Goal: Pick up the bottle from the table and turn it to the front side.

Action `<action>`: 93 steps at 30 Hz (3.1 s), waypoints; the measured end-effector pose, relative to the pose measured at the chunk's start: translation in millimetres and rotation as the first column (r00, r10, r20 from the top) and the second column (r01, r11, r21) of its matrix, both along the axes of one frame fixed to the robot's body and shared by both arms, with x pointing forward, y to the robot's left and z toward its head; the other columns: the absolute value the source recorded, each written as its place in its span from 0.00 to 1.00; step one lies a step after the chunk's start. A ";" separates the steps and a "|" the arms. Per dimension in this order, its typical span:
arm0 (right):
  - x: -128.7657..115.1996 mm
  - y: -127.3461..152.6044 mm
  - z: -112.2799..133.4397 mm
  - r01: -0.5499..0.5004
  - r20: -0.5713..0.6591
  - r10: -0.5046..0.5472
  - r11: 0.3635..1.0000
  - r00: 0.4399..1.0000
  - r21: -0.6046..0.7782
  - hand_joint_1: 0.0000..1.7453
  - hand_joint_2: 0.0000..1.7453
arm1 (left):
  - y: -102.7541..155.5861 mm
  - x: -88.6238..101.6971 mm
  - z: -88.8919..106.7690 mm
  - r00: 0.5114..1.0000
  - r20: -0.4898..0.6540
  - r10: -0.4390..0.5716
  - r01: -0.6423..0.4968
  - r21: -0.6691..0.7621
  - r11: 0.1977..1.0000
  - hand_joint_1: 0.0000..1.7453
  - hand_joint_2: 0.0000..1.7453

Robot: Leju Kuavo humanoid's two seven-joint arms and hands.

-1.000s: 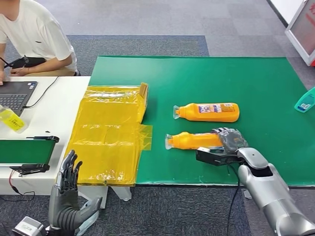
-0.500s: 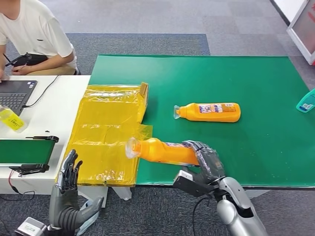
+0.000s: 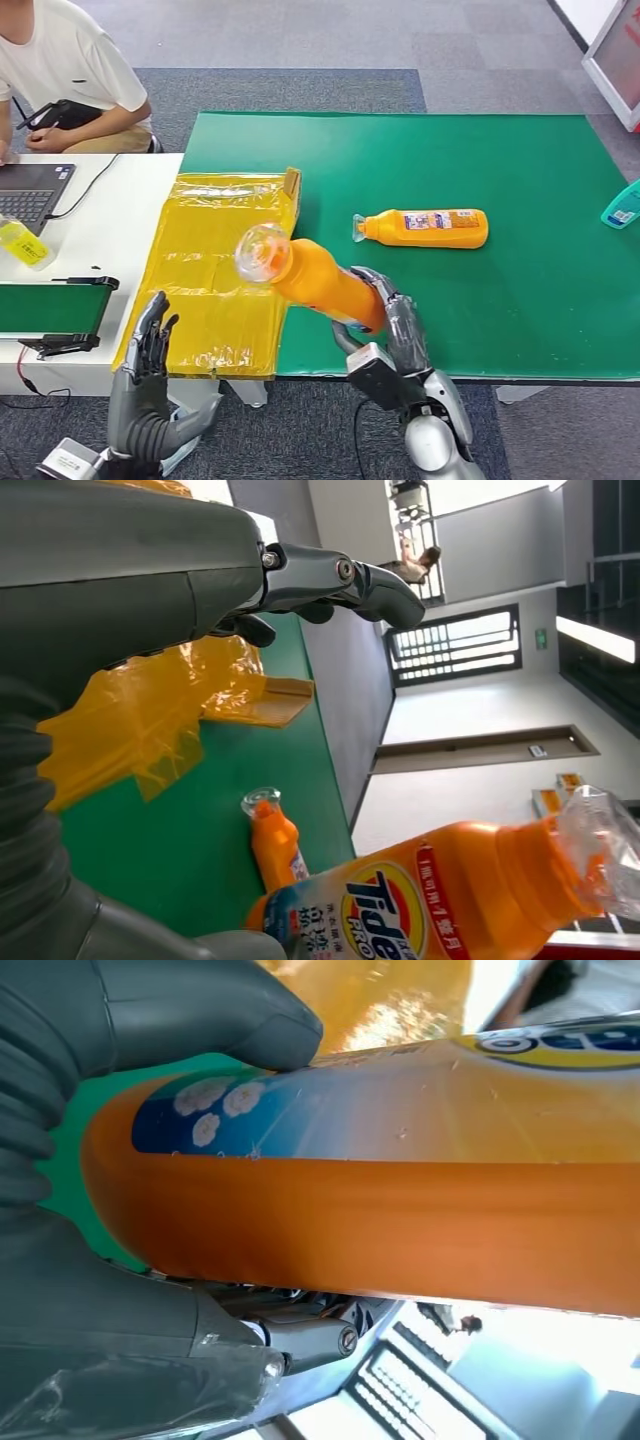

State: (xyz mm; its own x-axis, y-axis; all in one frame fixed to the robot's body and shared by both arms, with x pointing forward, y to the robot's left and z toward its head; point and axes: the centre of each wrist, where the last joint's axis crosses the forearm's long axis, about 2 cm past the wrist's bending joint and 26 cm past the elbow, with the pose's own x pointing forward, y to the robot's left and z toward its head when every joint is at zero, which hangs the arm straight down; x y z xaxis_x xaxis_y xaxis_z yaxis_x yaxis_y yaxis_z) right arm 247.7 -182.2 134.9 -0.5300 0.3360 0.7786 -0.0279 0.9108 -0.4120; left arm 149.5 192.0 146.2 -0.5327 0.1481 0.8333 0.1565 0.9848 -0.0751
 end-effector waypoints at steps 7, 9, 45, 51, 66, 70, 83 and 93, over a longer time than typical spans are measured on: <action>-21.2 24.9 -2.8 0.063 0.166 -0.055 0.997 0.985 -0.044 1.00 1.00 | -10.2 10.9 15.0 0.998 0.065 -0.005 0.002 0.034 0.999 0.00 1.00; -26.9 31.2 -0.6 0.059 0.206 -0.045 0.996 0.978 -0.066 1.00 1.00 | -13.9 13.1 18.3 0.997 0.081 -0.013 0.011 0.030 0.999 0.00 1.00; -22.3 65.8 8.8 0.165 0.459 -0.006 0.937 0.889 -0.307 1.00 1.00 | -64.1 27.9 32.3 0.946 0.162 -0.280 0.276 0.049 0.960 1.00 1.00; -22.2 66.4 5.6 0.168 0.440 -0.011 0.933 0.898 -0.319 1.00 1.00 | -64.2 28.6 33.5 0.952 0.157 -0.263 0.250 0.095 0.964 1.00 1.00; -12.7 76.8 -22.0 -0.028 0.109 0.080 0.910 0.991 -0.413 0.00 1.00 | -53.9 20.9 27.7 0.958 0.173 -0.227 0.241 -0.064 0.969 1.00 1.00; -9.9 81.8 -44.1 -0.128 -0.034 0.125 0.906 0.992 -0.403 0.00 1.00 | -37.3 16.1 27.5 0.968 0.196 -0.158 0.185 -0.128 0.974 1.00 1.00; -17.5 77.5 -78.9 -0.251 -0.212 0.187 0.908 0.959 -0.336 0.00 1.00 | 44.6 37.0 84.1 0.542 0.607 0.581 -0.828 0.270 0.491 1.00 1.00; -10.1 86.8 -66.1 -0.311 -0.159 0.278 0.914 0.947 -0.259 0.00 1.00 | 54.2 121.7 69.7 0.566 0.656 0.499 -0.774 0.632 0.047 1.00 1.00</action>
